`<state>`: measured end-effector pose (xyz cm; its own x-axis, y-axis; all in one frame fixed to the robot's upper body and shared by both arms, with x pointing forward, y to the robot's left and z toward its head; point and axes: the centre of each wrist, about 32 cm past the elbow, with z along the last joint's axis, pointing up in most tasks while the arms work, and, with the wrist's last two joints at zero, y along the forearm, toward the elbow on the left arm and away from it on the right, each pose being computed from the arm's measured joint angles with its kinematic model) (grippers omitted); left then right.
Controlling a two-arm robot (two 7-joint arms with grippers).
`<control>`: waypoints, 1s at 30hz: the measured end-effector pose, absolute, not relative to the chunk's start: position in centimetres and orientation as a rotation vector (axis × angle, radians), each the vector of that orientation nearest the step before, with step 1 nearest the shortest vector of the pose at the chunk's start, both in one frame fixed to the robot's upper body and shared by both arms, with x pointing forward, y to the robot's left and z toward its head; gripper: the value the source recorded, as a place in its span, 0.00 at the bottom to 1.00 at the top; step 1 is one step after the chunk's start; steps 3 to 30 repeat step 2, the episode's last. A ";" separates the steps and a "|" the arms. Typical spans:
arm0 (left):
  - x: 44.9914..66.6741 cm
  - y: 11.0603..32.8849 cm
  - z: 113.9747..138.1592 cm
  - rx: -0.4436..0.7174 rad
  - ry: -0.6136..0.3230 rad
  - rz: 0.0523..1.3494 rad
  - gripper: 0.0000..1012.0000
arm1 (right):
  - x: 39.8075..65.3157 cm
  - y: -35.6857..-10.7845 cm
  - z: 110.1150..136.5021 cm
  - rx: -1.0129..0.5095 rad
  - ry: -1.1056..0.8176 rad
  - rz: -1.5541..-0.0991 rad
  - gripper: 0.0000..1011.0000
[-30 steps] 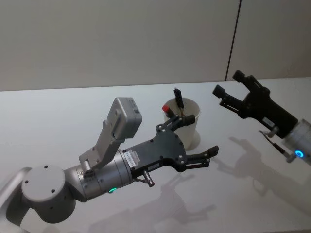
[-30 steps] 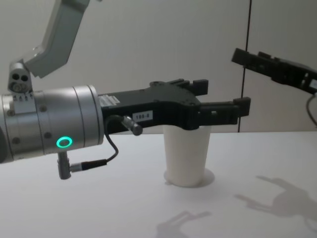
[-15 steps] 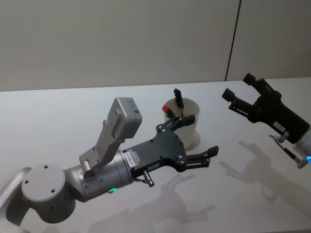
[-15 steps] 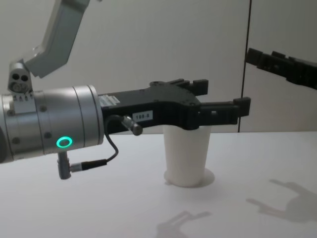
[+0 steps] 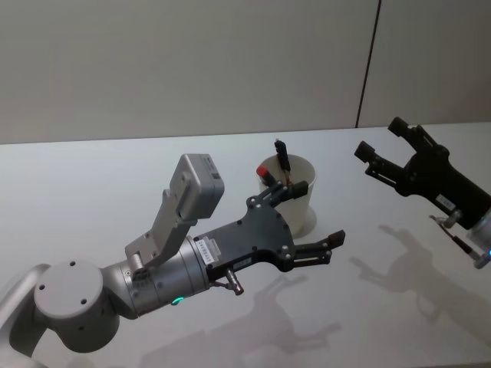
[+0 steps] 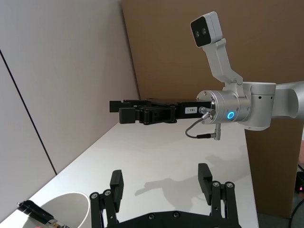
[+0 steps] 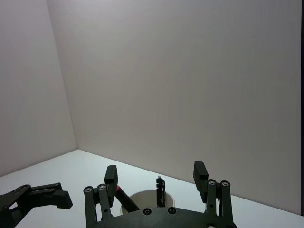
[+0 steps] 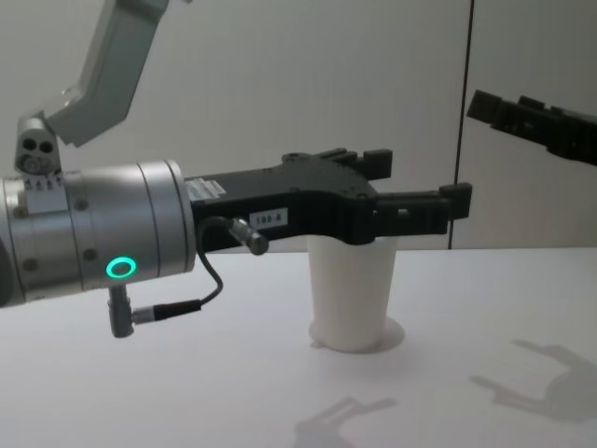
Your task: Place the pen into the pen holder.
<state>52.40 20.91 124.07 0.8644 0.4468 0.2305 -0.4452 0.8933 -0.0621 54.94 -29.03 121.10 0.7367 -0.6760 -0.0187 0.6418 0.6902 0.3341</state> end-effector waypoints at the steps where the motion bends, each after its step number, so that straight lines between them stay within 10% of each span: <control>1: 52.4 20.9 124.1 -0.007 -0.243 0.467 0.99 | 54.9 -29.1 121.1 0.331 -0.109 -0.739 0.99; 30: 52.4 20.9 124.1 -0.007 -0.243 0.467 0.99 | 54.9 -29.1 121.1 0.331 -0.109 -0.739 0.99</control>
